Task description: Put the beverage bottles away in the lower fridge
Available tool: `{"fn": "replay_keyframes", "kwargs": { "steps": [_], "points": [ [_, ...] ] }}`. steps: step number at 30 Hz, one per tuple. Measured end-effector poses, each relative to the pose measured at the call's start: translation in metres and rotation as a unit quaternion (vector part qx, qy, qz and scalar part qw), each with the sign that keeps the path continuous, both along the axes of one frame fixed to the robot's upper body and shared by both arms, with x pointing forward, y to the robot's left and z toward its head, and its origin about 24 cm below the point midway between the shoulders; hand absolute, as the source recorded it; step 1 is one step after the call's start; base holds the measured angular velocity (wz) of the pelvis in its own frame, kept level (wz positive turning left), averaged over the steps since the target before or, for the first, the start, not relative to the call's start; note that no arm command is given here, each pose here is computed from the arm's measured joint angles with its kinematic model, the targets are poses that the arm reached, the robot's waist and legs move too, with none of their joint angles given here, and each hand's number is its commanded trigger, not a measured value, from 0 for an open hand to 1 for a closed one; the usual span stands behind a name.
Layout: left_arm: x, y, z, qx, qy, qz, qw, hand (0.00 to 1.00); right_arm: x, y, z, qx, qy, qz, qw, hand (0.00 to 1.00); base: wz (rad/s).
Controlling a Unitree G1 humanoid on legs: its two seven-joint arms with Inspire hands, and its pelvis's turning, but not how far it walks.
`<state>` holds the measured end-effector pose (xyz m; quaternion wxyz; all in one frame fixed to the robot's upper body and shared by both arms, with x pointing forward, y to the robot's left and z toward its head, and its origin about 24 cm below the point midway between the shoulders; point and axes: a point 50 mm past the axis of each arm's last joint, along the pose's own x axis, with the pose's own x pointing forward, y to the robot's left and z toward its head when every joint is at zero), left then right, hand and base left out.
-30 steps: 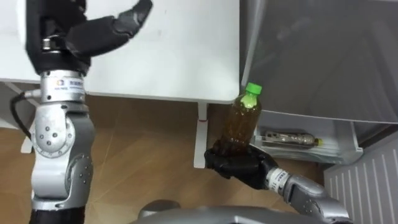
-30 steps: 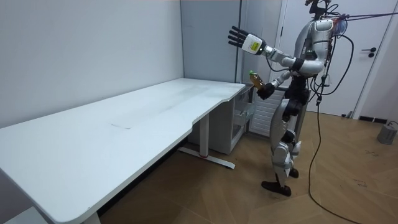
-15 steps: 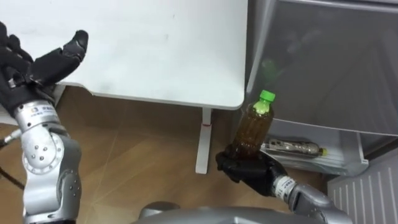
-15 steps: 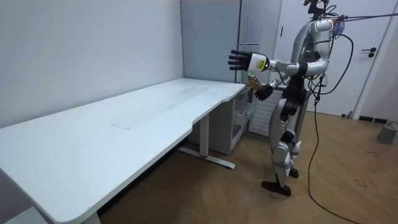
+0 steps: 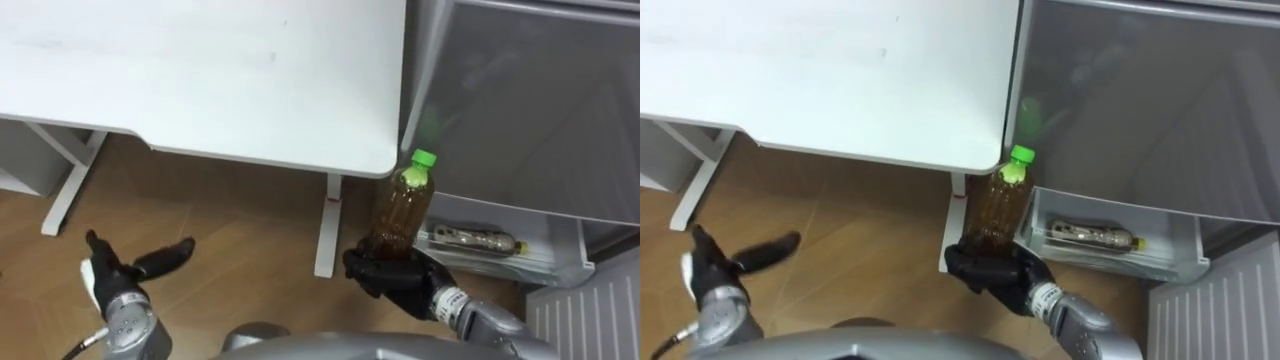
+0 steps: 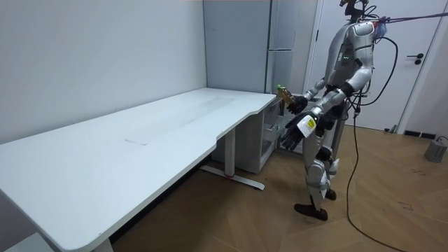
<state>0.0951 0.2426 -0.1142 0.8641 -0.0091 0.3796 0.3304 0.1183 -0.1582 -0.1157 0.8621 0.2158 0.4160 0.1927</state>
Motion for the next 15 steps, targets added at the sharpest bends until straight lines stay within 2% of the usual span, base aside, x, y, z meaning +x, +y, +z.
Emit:
{"fn": "replay_keyframes", "kwargs": {
  "steps": [5, 7, 12, 15],
  "points": [
    [-0.041, 0.001, -0.024, -0.041, 0.095, 0.022, 0.994, 0.0, -0.002, 0.005, -0.001, 0.007, 0.01, -0.001, 1.0, 1.0, -0.04],
    [-0.062, 0.001, -0.033, -0.069, 0.133, 0.052, 0.987, 0.0, 0.001, 0.004, -0.001, 0.015, 0.018, -0.016, 1.0, 1.0, 0.0],
    [-0.106, 0.0, -0.043, -0.123, 0.198, 0.112, 0.966, 0.0, 0.005, 0.001, 0.001, 0.029, 0.02, -0.038, 0.999, 1.0, -0.05],
    [-0.132, -0.004, -0.045, -0.153, 0.238, 0.118, 0.952, 0.0, 0.002, 0.002, -0.001, 0.03, 0.035, -0.035, 0.998, 1.0, -0.01]
  ]
}}
